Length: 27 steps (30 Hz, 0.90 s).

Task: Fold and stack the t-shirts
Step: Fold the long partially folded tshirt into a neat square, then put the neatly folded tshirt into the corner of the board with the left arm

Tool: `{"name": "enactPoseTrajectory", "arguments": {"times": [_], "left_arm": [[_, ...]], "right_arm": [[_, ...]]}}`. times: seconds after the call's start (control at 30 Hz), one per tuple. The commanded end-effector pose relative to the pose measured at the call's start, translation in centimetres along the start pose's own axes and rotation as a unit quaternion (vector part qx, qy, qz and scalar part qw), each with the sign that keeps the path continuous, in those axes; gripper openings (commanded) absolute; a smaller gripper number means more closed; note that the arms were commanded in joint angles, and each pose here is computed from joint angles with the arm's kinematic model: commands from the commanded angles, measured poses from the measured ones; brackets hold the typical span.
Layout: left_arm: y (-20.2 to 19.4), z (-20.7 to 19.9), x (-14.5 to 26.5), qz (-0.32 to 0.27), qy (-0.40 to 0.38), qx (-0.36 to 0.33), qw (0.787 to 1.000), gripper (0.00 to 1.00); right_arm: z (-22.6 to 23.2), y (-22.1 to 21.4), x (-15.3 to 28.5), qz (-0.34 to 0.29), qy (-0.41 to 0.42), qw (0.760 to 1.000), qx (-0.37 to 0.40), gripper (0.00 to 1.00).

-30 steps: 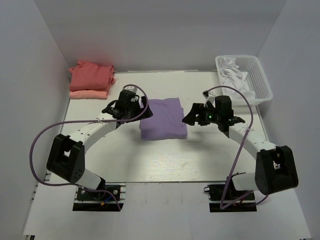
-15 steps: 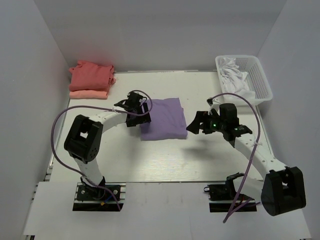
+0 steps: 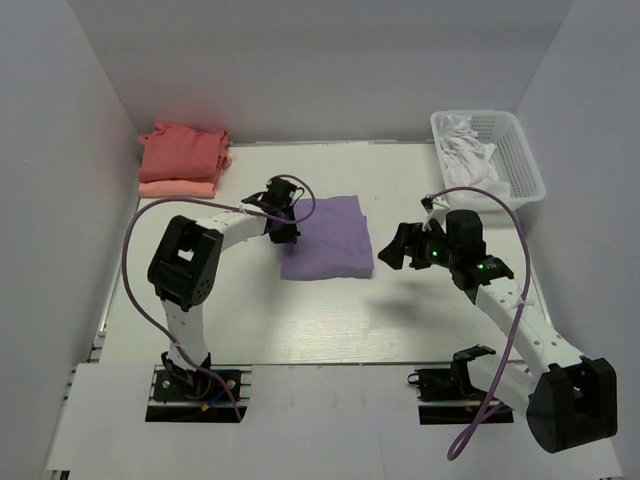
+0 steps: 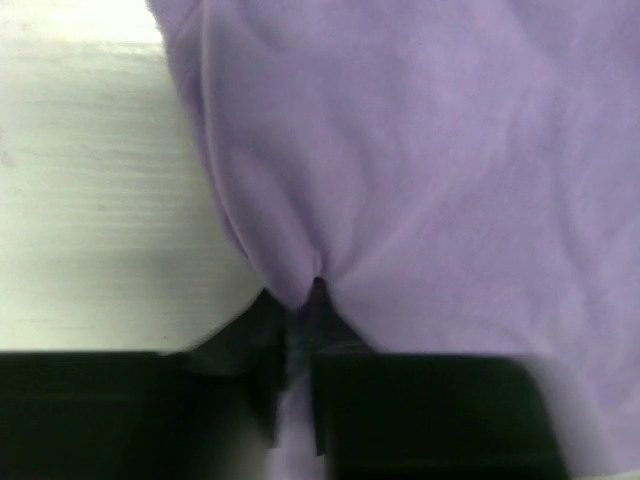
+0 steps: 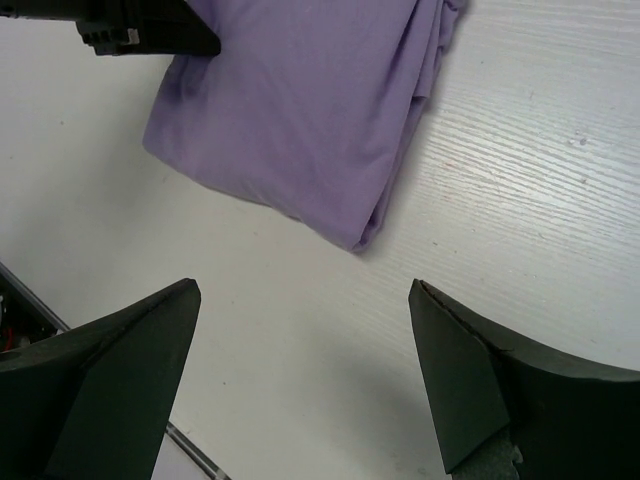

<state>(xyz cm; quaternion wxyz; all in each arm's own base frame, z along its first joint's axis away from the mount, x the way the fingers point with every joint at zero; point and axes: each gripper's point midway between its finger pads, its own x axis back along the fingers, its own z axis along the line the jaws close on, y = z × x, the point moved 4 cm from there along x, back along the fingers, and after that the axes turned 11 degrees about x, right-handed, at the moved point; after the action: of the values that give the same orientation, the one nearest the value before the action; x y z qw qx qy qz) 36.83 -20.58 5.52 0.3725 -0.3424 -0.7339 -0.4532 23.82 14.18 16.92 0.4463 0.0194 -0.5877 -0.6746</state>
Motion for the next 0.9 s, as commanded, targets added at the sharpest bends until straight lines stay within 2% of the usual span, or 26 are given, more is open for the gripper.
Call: {"name": "enactPoseTrajectory", "arguments": {"times": [0.0,0.03,0.17,0.23,0.33,0.47,0.63,0.7,0.87], "left_arm": [[-3.4,1.8,-1.2,0.061,0.022,-0.013,0.998,0.03],[-2.7,1.0,-0.7,0.047,0.001,-0.019,0.999,0.00],[-1.0,-0.4,1.2,0.013,-0.047,-0.064,0.997,0.00],[1.7,-1.5,3.1,-0.040,-0.053,-0.086,0.994,0.00],[4.9,-1.7,5.6,-0.087,-0.049,-0.098,0.990,0.00],[7.8,-1.3,7.7,-0.148,-0.013,-0.175,0.973,0.00],[11.2,0.0,9.6,-0.222,0.052,-0.206,0.952,0.00],[12.8,-0.5,10.5,-0.242,0.053,-0.235,0.940,0.00],[18.0,-0.5,12.8,-0.288,0.067,-0.248,0.922,0.00]], "right_arm": [[-0.4,0.6,0.4,-0.014,-0.016,1.000,0.015,0.91],[-0.4,0.4,0.3,-0.011,-0.017,1.000,0.012,0.91],[-0.7,0.3,0.3,-0.012,-0.026,1.000,0.012,0.91],[-0.9,0.1,0.3,-0.011,-0.032,0.999,0.012,0.91],[-1.2,0.1,0.2,-0.009,-0.040,0.999,0.011,0.91],[-1.3,0.3,0.3,-0.013,-0.048,0.999,0.012,0.91],[-1.9,0.2,0.1,-0.009,-0.063,0.998,0.012,0.91],[-1.9,0.4,0.0,-0.007,-0.065,0.998,0.013,0.91],[-2.5,0.4,-0.2,0.000,-0.082,0.997,0.010,0.91]]}}
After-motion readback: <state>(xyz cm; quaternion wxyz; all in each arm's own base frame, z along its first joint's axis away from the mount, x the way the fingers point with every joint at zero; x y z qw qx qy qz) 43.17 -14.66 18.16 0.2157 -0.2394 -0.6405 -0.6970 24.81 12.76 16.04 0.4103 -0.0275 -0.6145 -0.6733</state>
